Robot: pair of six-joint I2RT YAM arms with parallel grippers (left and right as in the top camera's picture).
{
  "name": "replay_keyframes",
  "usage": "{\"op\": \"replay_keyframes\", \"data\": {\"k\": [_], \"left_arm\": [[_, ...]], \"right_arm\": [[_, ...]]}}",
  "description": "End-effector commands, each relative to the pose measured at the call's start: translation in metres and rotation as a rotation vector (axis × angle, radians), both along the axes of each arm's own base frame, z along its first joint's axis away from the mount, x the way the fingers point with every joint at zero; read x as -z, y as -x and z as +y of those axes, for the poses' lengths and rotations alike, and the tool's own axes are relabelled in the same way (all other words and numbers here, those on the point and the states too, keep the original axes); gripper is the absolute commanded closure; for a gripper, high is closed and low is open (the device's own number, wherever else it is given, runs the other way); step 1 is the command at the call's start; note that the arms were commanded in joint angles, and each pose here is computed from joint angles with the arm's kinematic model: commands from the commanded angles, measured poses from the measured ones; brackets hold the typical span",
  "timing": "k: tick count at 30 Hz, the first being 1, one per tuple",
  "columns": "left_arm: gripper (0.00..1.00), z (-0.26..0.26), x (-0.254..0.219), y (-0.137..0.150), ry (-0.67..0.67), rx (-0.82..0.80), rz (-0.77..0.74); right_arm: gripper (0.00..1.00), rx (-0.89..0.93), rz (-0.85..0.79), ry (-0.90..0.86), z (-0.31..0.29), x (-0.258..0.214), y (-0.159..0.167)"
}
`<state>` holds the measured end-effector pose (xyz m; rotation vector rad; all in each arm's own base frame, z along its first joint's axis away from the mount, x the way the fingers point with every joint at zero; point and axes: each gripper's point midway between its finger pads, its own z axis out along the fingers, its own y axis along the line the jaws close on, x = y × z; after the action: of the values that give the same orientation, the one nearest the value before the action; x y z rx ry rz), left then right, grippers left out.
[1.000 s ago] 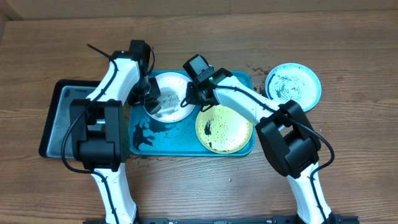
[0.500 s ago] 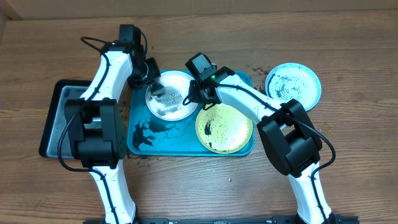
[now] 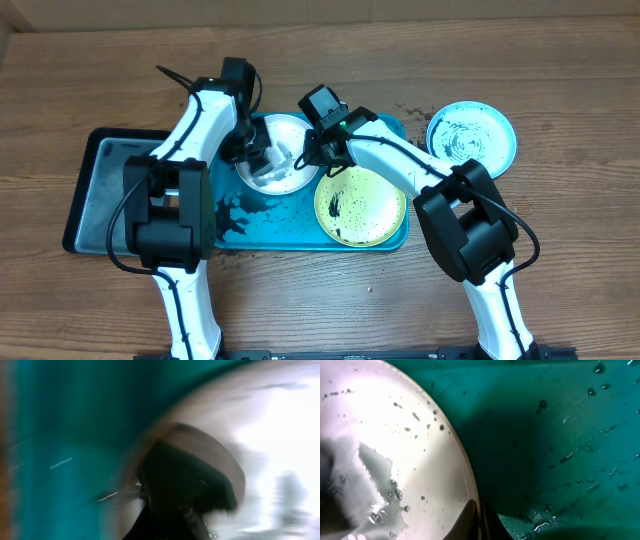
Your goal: Clean dirty plates on tray and stack at the side
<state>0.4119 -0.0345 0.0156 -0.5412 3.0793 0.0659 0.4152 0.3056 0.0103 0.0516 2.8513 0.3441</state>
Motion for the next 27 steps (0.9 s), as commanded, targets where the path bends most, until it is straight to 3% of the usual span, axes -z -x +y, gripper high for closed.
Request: {"op": "replay_keyframes", "data": {"k": [1, 8, 14, 21, 27], "left_arm": [[0.96, 0.061, -0.021, -0.003, -0.218, -0.171, -0.013], [0.96, 0.094, -0.109, -0.016, -0.124, -0.297, -0.19], [0.96, 0.137, -0.184, 0.008, -0.08, -0.427, -0.349], [0.95, 0.189, -0.189, 0.047, -0.104, -0.568, -0.303], [0.96, 0.218, -0.181, 0.061, -0.023, -0.675, -0.288]], "right_arm": [[0.96, -0.022, 0.0, 0.065, -0.015, 0.008, -0.002], [0.96, -0.143, -0.12, 0.074, -0.004, -0.032, -0.026], [0.96, -0.186, -0.293, 0.225, -0.018, -0.103, -0.05], [0.96, -0.308, -0.535, 0.524, -0.025, -0.198, -0.05], [0.96, -0.389, -0.713, 0.854, -0.014, -0.259, -0.026]]}}
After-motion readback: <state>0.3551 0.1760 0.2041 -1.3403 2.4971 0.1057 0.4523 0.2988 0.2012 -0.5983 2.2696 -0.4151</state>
